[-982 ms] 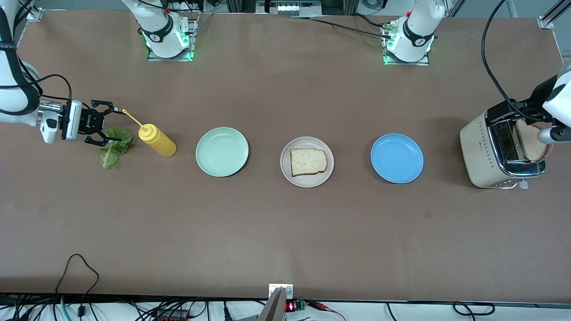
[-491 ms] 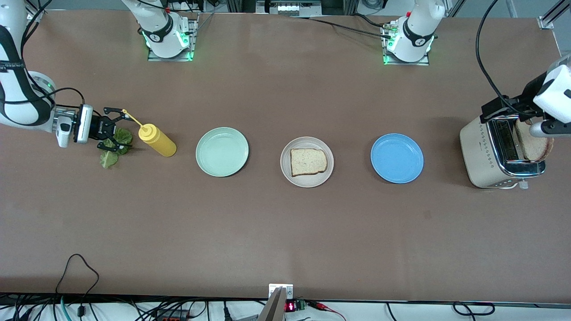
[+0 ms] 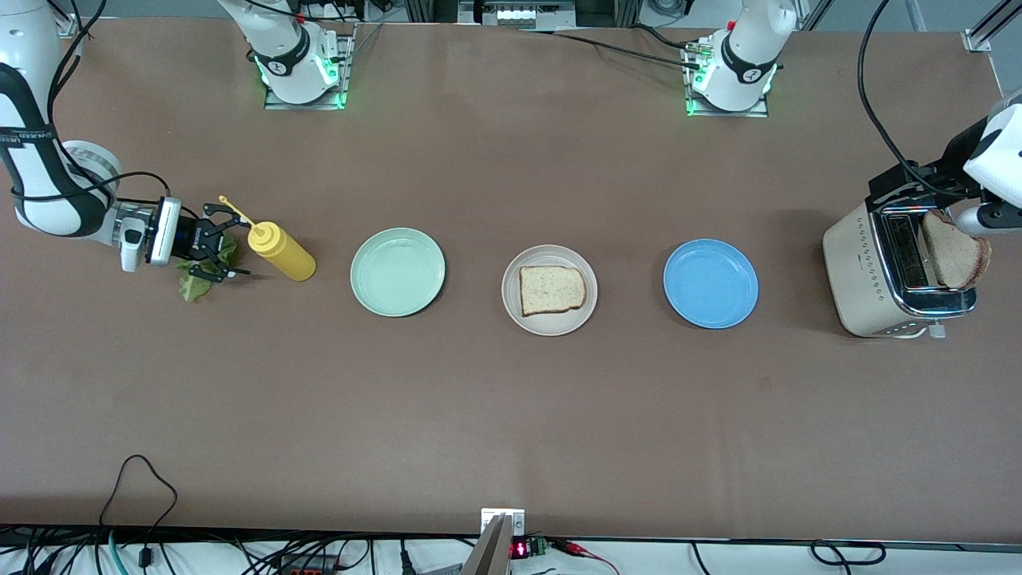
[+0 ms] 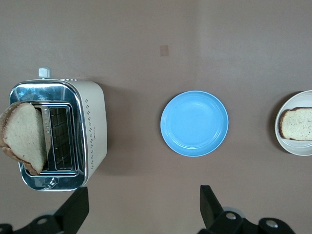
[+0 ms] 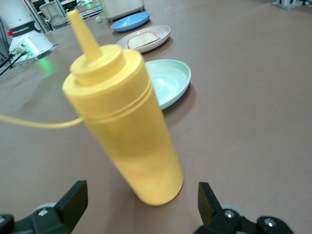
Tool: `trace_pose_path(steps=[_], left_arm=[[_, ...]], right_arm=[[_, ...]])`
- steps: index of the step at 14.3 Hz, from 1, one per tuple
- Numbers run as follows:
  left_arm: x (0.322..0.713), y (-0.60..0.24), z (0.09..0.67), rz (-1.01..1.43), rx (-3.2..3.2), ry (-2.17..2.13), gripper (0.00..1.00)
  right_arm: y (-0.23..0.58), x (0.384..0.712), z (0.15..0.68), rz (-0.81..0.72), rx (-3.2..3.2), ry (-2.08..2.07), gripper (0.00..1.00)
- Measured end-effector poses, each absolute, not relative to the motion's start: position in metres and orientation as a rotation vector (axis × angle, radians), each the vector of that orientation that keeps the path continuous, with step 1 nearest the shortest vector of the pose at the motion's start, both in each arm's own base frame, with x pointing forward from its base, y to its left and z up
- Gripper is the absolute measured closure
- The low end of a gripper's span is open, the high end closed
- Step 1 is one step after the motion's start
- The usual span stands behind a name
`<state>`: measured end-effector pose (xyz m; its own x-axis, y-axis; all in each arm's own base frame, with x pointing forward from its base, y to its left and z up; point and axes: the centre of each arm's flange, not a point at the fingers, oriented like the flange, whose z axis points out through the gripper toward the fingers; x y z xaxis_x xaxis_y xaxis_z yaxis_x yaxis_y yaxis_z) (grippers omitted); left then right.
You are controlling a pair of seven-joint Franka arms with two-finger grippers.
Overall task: Make sandwich in beige plate with both arms
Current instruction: 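Grasp the yellow squeeze bottle with the right gripper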
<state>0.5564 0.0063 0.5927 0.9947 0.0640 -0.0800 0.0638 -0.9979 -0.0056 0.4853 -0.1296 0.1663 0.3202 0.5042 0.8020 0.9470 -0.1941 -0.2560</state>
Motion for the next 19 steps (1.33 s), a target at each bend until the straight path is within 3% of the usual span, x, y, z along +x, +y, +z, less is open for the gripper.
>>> trace_pose_path(steps=[19], left_arm=[[0.555, 0.012, 0.591, 0.146, -3.133, -0.115, 0.00]], right_arm=[[-0.085, 0.497, 0.145, -0.786, -1.802, -1.272, 0.00]])
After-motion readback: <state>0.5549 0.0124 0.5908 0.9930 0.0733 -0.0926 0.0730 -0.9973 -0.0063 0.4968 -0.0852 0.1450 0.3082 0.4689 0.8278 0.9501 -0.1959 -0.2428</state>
